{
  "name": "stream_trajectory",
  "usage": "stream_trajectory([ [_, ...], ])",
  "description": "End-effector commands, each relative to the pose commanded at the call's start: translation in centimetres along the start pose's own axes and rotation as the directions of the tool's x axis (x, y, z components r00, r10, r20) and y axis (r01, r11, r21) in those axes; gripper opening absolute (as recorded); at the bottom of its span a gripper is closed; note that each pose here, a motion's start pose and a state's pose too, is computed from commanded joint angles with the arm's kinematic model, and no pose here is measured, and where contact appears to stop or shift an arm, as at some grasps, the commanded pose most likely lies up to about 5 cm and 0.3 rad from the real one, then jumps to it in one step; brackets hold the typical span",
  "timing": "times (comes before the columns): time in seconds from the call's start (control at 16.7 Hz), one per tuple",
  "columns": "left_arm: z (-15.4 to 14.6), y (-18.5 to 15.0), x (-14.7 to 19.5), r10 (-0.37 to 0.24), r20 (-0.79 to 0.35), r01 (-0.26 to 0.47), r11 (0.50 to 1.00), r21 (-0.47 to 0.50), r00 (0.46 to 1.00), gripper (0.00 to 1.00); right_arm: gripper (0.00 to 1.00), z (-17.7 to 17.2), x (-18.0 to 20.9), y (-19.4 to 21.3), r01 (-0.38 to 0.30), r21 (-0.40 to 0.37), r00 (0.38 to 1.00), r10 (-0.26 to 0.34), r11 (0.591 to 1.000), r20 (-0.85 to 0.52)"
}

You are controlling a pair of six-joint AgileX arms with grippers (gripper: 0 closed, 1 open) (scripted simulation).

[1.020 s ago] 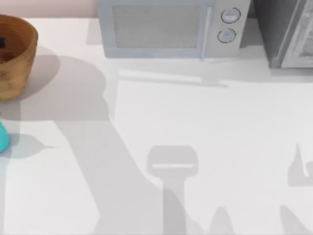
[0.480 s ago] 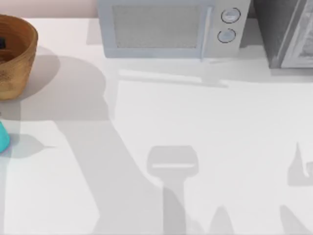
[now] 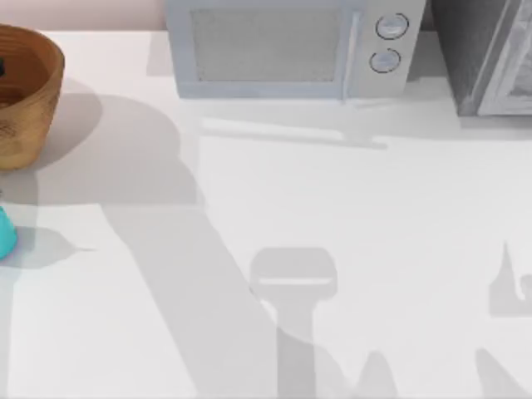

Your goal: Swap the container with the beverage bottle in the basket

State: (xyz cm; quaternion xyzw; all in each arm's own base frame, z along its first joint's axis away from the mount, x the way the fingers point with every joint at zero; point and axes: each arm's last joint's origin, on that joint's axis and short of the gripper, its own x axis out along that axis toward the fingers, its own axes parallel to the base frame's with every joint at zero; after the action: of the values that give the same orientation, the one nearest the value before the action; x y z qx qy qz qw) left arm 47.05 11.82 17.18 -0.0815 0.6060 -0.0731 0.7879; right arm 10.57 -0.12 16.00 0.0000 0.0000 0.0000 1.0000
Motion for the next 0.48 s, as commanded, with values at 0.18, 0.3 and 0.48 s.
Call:
stream_trajectory([
  [0.18, -1.6, -2.1, -3.8, 0.052, 0.092, -0.053, 0.999, 0.005, 0.994, 0.00, 1.00, 0.0, 0.0, 0.0, 0.000, 0.000, 1.000, 0.000, 1.000, 0.000],
  [0.3, -3.5, -4.1, -7.1, 0.089, 0.185, -0.094, 0.995, 0.016, 0.979, 0.00, 1.00, 0.0, 0.0, 0.0, 0.000, 0.000, 1.000, 0.000, 1.000, 0.000],
  [0.48, -8.3, -7.6, -12.2, 0.132, 0.362, -0.154, 0.987, 0.032, 0.923, 0.00, 1.00, 0.0, 0.0, 0.0, 0.000, 0.000, 1.000, 0.000, 1.000, 0.000],
])
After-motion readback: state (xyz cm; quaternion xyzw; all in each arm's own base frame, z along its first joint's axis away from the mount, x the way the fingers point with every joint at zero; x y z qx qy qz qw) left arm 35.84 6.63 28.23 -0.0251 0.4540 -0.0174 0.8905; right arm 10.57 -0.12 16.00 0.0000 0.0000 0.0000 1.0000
